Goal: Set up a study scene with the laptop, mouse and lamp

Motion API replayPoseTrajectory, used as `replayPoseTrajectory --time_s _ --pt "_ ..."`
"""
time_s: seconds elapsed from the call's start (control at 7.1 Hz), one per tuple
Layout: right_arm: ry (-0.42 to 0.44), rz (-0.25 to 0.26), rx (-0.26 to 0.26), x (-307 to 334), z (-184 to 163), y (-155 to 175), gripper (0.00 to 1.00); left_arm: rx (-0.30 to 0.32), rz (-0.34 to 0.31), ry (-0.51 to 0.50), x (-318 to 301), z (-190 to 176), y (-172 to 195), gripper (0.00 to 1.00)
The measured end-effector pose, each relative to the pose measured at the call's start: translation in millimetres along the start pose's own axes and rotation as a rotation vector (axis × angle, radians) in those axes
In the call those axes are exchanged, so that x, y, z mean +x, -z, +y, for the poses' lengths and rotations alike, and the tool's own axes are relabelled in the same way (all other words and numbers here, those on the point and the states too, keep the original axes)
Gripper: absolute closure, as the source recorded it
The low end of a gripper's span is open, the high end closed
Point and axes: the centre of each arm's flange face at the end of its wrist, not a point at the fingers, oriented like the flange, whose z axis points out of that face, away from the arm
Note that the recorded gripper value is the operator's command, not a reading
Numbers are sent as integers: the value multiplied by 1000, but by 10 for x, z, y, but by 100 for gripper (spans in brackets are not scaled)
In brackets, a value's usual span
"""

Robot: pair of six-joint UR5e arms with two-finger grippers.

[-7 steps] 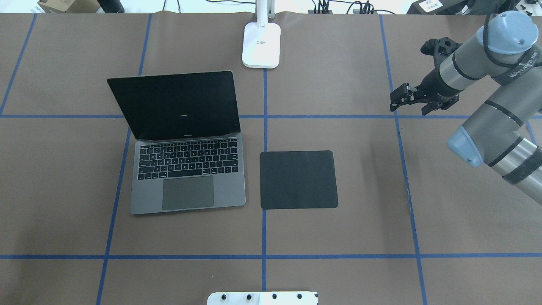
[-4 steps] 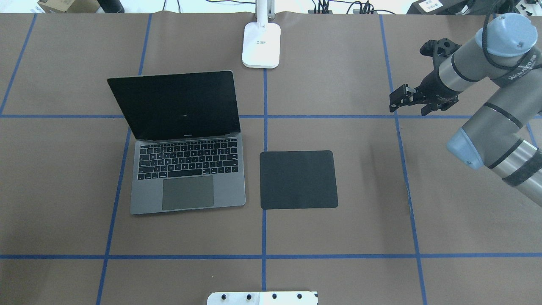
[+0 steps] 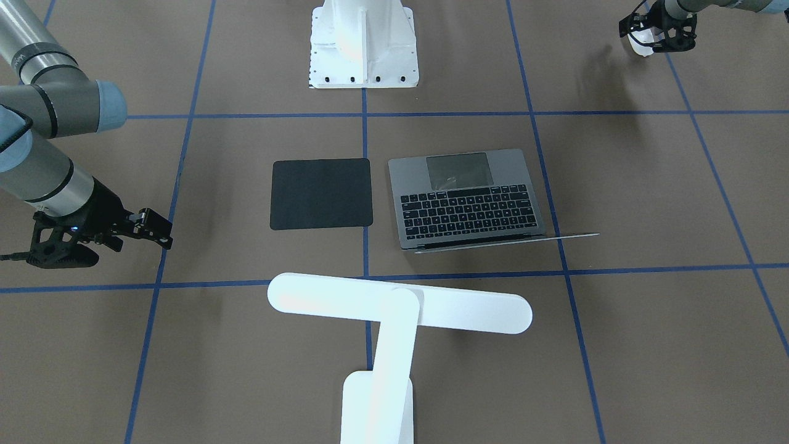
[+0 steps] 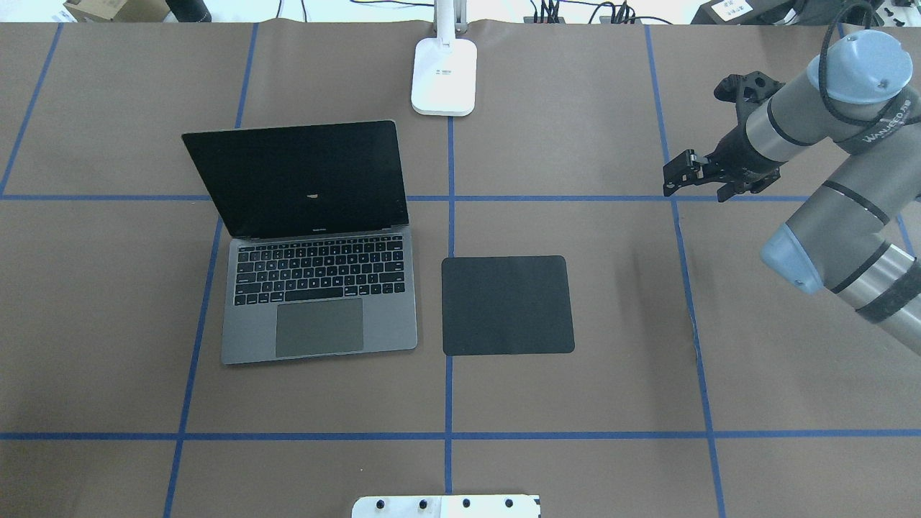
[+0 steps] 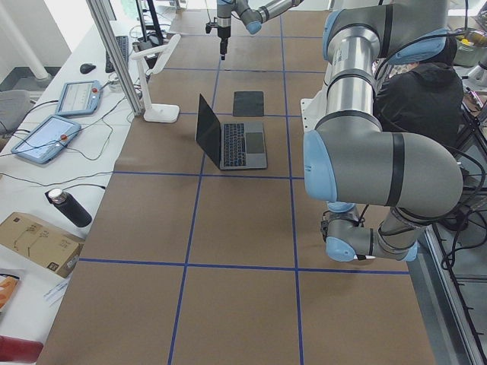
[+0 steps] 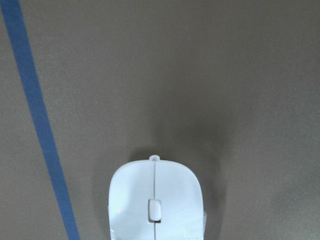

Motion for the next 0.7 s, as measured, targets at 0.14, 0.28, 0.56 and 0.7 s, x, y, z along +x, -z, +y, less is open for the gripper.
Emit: replayPoseTrajectory --time_s 0.14,0.28,0.56,0.7 --pt "1 4 1 6 9 -13 1 -1 -2 0 -7 12 -4 0" --pt "1 6 1 5 16 -25 1 -1 -6 0 -27 15 5 0" --pt "3 8 -1 -1 32 -48 1 2 -16 3 -77 7 15 0" --pt "4 9 -4 -4 42 -63 1 3 -21 2 -98 -1 3 0"
